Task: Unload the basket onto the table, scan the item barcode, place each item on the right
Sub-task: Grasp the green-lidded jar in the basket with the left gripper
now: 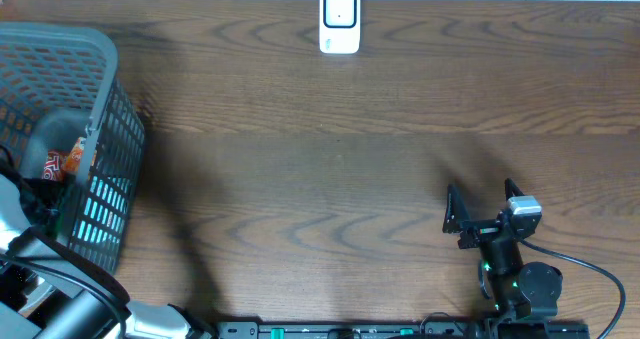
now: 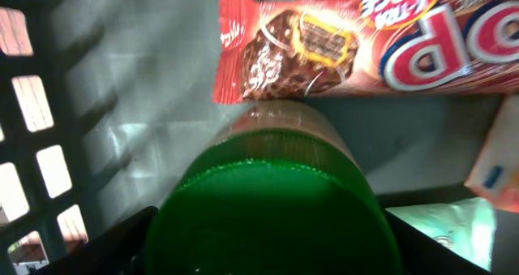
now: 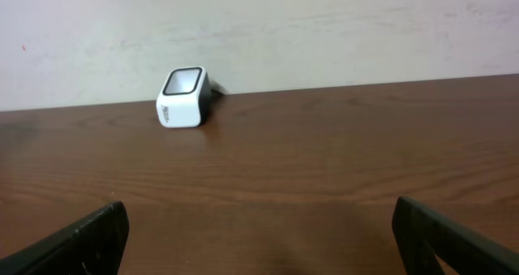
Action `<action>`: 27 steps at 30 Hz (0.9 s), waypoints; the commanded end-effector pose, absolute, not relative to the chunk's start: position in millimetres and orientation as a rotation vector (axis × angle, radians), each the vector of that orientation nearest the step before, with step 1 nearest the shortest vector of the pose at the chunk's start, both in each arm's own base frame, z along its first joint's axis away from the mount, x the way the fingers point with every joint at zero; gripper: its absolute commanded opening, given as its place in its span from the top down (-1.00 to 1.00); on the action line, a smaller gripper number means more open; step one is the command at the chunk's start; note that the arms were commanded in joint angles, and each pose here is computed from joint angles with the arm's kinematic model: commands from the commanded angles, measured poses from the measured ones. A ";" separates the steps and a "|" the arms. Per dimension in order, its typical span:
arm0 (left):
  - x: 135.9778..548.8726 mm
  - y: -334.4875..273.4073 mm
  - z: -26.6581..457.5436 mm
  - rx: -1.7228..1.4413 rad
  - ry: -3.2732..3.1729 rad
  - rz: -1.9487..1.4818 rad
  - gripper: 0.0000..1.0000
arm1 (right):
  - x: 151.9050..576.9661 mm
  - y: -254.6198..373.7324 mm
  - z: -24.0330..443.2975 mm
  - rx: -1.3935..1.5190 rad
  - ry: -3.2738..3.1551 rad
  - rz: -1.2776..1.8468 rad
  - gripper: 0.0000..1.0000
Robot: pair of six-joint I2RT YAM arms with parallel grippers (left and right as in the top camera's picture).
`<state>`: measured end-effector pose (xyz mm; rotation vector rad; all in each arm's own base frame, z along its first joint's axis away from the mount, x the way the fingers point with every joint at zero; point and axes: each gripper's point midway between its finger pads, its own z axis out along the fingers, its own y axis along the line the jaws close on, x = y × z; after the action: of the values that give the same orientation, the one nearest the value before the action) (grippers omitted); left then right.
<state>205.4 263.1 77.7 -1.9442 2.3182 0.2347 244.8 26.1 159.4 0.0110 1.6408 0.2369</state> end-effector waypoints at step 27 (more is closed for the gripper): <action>201.1 257.4 36.5 -1.958 2.305 0.216 -0.62 | 244.6 26.2 159.2 0.020 1.640 0.244 -0.98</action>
<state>206.6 254.5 41.5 -1.9404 2.2981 0.1778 244.8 26.1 159.4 0.0110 1.6408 0.2369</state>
